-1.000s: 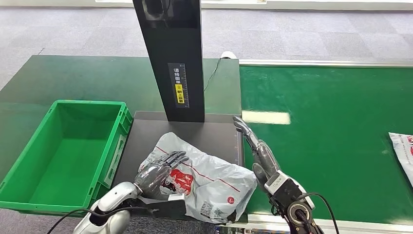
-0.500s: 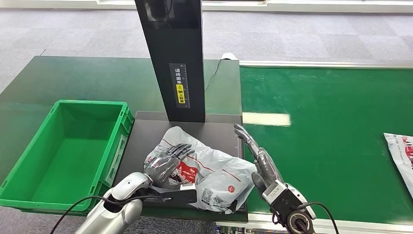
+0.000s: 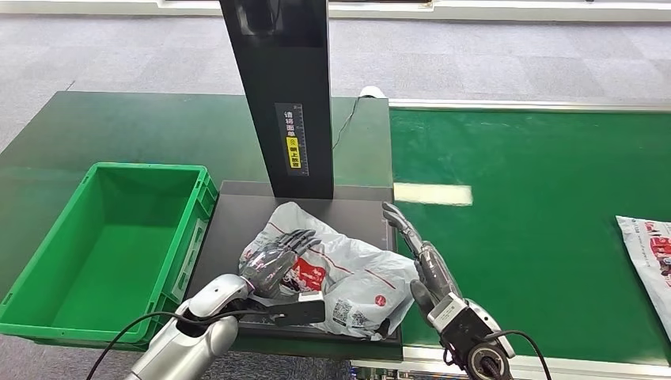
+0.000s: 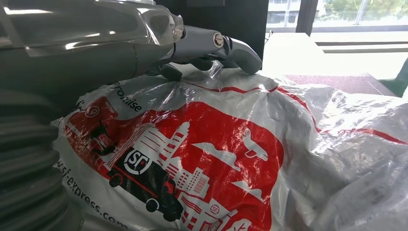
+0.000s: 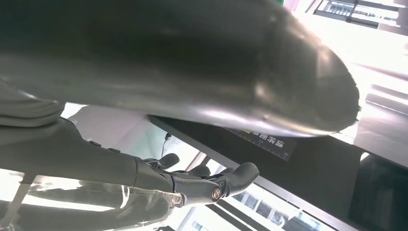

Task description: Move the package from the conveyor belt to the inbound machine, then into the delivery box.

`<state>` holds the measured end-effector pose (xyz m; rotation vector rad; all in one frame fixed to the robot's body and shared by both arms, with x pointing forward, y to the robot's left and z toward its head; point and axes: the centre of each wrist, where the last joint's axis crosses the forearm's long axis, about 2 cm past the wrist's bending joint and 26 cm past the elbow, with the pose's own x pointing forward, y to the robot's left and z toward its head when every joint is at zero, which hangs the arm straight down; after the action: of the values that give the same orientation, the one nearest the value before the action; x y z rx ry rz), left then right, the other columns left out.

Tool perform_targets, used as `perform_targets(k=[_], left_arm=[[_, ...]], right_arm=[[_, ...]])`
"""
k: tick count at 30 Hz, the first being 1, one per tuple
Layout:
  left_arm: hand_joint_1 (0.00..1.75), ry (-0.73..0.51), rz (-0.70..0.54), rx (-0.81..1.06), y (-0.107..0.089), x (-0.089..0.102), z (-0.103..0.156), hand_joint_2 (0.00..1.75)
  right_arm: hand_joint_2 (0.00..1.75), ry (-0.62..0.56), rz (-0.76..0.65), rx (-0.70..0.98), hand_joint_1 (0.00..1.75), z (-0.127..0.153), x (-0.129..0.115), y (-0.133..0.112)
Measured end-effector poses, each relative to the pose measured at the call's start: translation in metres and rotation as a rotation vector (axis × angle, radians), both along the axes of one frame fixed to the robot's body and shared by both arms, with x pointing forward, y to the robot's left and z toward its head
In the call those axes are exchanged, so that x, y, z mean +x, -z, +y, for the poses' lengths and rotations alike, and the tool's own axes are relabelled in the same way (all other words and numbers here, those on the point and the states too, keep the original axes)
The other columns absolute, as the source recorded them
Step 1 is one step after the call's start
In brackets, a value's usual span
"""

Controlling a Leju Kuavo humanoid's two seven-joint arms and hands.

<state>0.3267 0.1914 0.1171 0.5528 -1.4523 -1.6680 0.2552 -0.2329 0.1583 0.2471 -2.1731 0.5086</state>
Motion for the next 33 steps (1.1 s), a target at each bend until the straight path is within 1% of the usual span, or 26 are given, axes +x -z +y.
perform_targets(k=[2, 3, 11, 15, 19, 25, 28, 31, 33], left_arm=[[1.68, -0.002, -0.013, -0.012, 0.000, 0.000, -0.001, 1.75], [1.75, -0.003, -0.021, -0.017, 0.000, 0.000, -0.001, 1.75], [1.75, -0.008, -0.089, -0.053, 0.002, -0.003, 0.000, 1.75], [1.75, 0.025, -0.153, -0.129, 0.002, -0.008, 0.002, 1.75], [1.75, 0.074, -0.229, -0.227, -0.006, -0.013, 0.005, 1.75], [1.75, 0.128, -0.313, -0.331, -0.020, -0.015, 0.006, 1.75], [1.75, 0.145, -0.412, -0.398, -0.027, -0.017, 0.007, 1.75], [1.75, 0.147, -0.589, -0.452, -0.040, -0.022, 0.010, 1.75], [1.75, 0.136, -0.721, -0.446, -0.049, -0.027, 0.012, 1.75]], right_arm=[[0.00, 0.001, 0.000, -0.003, 0.00, 0.000, -0.001, 0.000], [0.00, 0.001, -0.001, -0.003, 0.00, 0.000, -0.001, 0.000], [0.00, -0.001, -0.006, -0.002, 0.00, -0.001, -0.003, 0.001], [0.00, -0.008, -0.013, 0.005, 0.00, -0.003, -0.003, 0.001], [0.00, -0.016, -0.020, 0.005, 0.00, -0.006, -0.002, 0.001], [0.00, -0.022, -0.031, 0.000, 0.00, -0.010, 0.002, -0.001], [0.00, -0.022, -0.031, -0.003, 0.00, -0.011, 0.002, -0.001], [0.00, -0.022, -0.029, -0.005, 0.00, -0.012, 0.002, -0.001], [0.00, -0.022, -0.028, -0.006, 0.00, -0.013, 0.001, 0.000]])
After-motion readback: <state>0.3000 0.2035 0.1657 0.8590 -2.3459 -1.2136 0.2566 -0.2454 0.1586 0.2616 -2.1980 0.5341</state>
